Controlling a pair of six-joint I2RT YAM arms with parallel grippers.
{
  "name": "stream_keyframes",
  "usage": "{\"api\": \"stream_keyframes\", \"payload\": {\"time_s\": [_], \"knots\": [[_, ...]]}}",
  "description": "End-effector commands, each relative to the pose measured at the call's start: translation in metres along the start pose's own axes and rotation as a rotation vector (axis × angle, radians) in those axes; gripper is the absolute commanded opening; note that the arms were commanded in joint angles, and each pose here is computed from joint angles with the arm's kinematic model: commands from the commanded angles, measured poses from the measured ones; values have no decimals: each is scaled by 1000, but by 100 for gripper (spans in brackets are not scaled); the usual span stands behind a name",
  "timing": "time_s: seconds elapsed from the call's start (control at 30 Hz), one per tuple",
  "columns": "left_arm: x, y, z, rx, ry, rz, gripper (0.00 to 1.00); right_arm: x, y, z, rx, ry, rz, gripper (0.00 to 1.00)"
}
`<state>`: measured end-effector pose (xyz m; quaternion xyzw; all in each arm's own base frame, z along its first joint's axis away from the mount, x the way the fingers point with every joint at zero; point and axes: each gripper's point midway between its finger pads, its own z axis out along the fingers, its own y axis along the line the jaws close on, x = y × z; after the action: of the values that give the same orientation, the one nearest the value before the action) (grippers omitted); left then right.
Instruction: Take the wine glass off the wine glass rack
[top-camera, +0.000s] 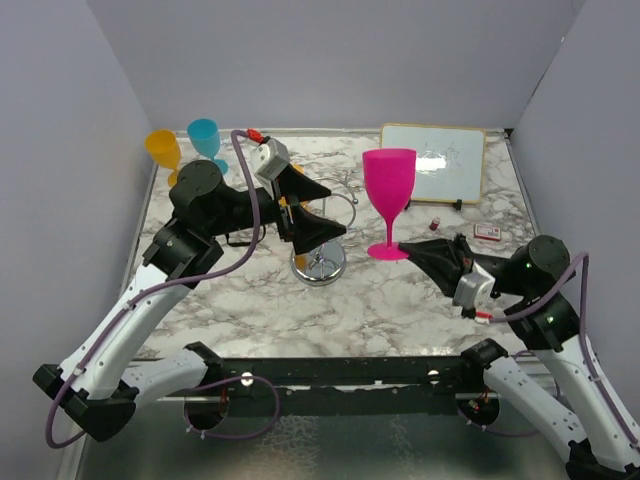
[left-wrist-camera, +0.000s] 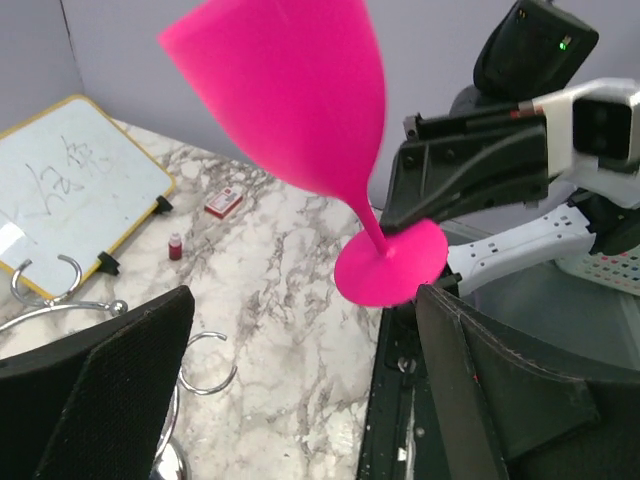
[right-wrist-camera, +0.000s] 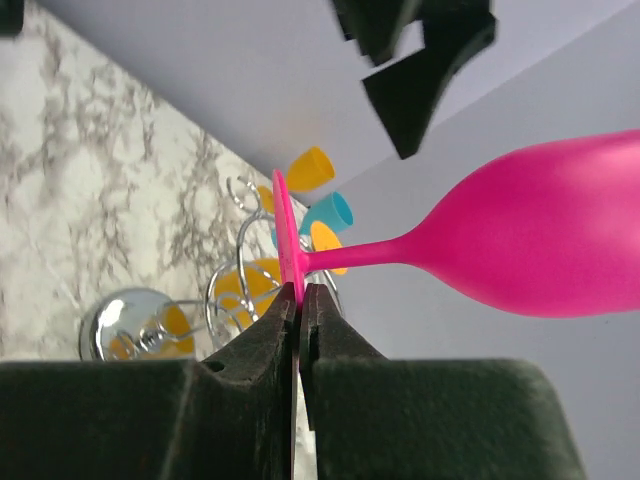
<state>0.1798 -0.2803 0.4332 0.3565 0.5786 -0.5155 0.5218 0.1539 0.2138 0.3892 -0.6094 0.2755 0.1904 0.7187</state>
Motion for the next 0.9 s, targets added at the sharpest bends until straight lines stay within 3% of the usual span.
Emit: {"api": "stream_keyframes", "payload": {"time_s": [0.0,0.33,0.73,0.87], "knots": [[-6,-3,-2,-20,45,-74,96,27,42,-16,-132,87,-304,2],[-28,-1,-5,-105,41,-145,96,103,74,-70,-116,484,-677,2],[16,7,36,-28,223,-355,78,99,92,-67,-231,447,-792,2],[37,13,47,-98,332,-365,74,96,90,-65,-245,450,-832,2]]}}
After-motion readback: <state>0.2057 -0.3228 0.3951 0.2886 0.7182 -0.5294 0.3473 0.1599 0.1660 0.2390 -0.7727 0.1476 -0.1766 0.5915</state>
